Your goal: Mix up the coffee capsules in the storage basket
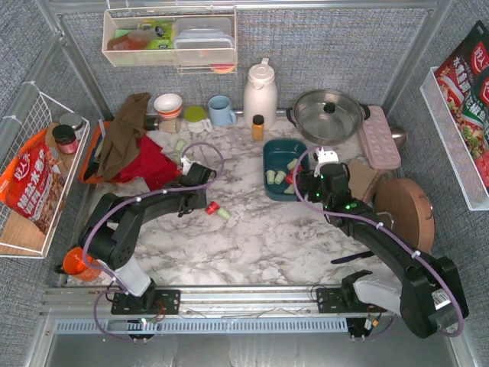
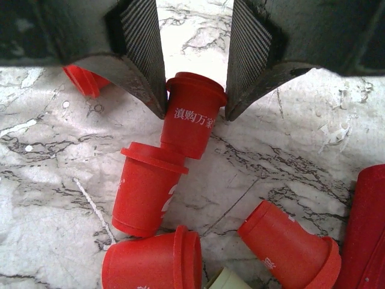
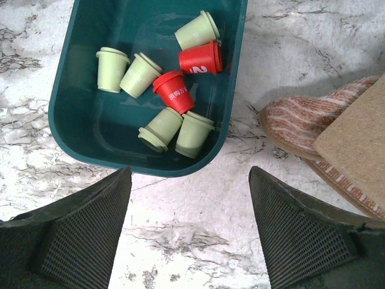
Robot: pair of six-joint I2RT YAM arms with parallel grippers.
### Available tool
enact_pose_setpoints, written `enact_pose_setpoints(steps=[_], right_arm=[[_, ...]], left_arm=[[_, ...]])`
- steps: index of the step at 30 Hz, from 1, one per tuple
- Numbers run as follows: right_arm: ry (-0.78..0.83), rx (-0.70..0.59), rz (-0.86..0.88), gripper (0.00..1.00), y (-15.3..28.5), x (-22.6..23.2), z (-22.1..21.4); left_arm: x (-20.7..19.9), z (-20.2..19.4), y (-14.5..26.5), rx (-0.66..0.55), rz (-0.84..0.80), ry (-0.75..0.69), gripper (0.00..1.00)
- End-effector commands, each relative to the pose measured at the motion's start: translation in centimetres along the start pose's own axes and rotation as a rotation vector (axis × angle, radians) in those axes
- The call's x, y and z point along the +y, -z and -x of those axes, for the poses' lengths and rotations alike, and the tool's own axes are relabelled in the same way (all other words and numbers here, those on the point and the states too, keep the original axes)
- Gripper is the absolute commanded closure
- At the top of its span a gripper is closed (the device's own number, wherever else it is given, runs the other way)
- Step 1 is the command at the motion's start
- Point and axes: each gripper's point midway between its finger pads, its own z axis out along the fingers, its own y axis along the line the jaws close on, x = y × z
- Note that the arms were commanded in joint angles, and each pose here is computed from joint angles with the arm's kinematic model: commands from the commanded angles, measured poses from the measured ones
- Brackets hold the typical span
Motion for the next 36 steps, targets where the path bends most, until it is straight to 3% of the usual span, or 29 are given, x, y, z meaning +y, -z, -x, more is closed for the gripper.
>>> enact_pose_setpoints(steps=[1,6,10,18,22,27,36], right_arm=[[0.002,-0.011,0.007,0.17,0.0,0.2,0.6],[0.004,-0.009,0.007,0.17,0.0,0.2,0.6],[0.0,-0.013,0.02,0.17,0.1,0.4,0.8],[-0.074,-0.034,0.283,0.17,1.8,5.3,2.4],[-0.182,-0.054,0.494,0.18,4.2,9.6,4.5],[-0.259,-0.078,0.611,0.18,6.5,12.9,6.2],[-0.313,-0.063,0.833,0.23,9.4,19.3,6.8]], left_arm=[[0.0,-2.5,-0.2,0.095,-0.026,-0.024,0.52],[-0.3,-1.6,0.4,0.05,-0.056,-0.019,0.59],[-1.3,0.6,2.5,-0.054,-0.154,-0.028,0.59],[-4.2,4.9,9.5,-0.396,-0.455,-0.098,0.59],[-7.4,6.4,15.3,-0.642,-0.686,-0.204,0.62],[-10.8,5.9,20.5,-0.898,-0.856,-0.369,0.64],[-14.4,5.6,21.6,-0.925,-0.915,-0.482,0.63]])
